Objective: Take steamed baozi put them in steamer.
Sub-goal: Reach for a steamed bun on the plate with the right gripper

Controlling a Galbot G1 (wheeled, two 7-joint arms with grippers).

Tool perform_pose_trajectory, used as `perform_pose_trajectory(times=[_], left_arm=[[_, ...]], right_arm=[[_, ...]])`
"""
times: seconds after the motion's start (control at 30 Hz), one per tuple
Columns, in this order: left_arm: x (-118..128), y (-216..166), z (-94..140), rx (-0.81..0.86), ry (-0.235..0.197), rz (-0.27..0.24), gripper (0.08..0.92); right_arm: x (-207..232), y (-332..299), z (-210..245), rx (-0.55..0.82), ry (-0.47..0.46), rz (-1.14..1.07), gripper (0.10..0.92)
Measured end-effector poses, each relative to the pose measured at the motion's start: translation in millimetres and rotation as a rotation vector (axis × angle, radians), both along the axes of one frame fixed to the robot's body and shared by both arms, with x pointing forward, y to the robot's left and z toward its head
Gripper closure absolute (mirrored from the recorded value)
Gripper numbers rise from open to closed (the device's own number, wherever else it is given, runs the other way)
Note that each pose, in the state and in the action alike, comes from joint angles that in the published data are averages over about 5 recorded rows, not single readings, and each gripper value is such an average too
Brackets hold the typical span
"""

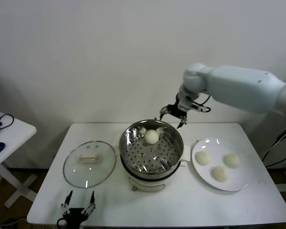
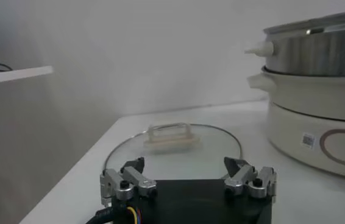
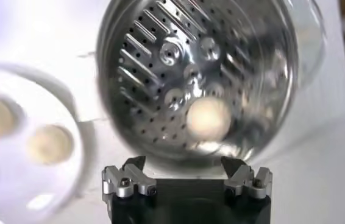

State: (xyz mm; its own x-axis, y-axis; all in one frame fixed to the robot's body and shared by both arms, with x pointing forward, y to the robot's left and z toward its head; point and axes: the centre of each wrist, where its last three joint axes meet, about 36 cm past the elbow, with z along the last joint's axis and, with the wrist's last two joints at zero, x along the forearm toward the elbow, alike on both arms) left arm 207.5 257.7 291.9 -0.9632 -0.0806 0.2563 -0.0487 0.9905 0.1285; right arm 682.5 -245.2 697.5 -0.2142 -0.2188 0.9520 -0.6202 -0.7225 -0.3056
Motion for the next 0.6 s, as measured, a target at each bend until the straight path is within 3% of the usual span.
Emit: perform_pose_trajectory(times=[0.3, 0.6], left_arm=[[2, 1, 0, 0.001, -0.002, -0.001, 0.177], [3, 3, -1, 0.002, -0.002, -0.002, 0.177]], right_arm=[[-42, -82, -38, 0.112, 0.082, -0.467, 0.2], [-70, -113, -97, 0.127, 0.155, -0.711, 0.2]])
